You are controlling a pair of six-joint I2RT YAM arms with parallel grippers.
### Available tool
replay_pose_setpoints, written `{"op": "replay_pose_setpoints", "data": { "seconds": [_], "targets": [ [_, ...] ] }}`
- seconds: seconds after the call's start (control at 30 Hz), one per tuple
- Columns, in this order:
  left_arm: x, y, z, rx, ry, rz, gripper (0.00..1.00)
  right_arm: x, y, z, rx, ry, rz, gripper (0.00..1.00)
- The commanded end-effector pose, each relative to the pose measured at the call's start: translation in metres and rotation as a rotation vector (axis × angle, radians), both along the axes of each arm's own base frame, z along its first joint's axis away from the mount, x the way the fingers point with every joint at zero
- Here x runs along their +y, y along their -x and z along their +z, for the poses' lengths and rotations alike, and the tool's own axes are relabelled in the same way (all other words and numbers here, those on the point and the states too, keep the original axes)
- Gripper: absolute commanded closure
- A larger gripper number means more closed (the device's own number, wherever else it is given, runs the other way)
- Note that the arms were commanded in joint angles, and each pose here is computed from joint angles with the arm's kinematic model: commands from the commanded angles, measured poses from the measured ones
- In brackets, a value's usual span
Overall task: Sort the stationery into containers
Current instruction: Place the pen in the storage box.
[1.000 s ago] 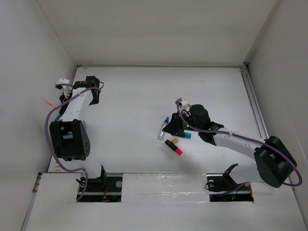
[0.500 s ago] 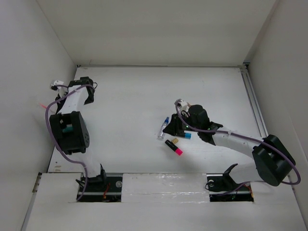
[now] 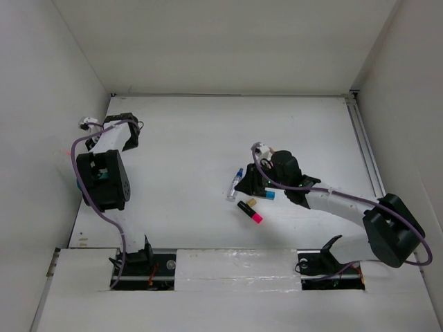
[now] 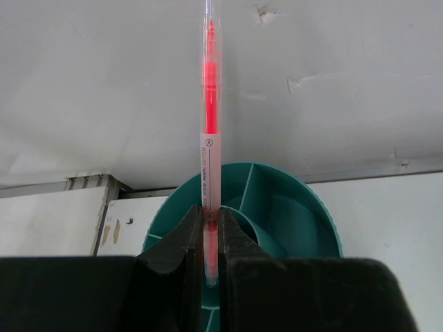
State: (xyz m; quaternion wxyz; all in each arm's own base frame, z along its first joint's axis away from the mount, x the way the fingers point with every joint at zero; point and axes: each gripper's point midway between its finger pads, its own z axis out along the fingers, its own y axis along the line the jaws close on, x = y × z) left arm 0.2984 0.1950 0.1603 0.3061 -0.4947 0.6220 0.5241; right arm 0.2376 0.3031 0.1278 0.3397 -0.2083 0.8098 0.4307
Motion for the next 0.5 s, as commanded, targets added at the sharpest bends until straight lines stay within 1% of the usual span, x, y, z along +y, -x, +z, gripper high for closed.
{"op": "replay_pose_setpoints", "data": {
  "seconds": [0.0,0.17,0.47],
  "targets": [
    [0.022,-0.021,0.064,-0.346,-0.382,0.005,1.0,0.001,-0.008,0.02,-0.065,-0.033,0.002,0.69],
    [0.018,-0.022,0.055,-0.37,-0.364,0.001,1.0,-0.001,-0.011,0.02,-0.065,-0.033,-0.008,0.69],
    [0.017,-0.019,0.043,-0.362,-0.353,0.002,1.0,-0.005,-0.012,0.023,-0.074,-0.039,-0.017,0.69]
  ]
}}
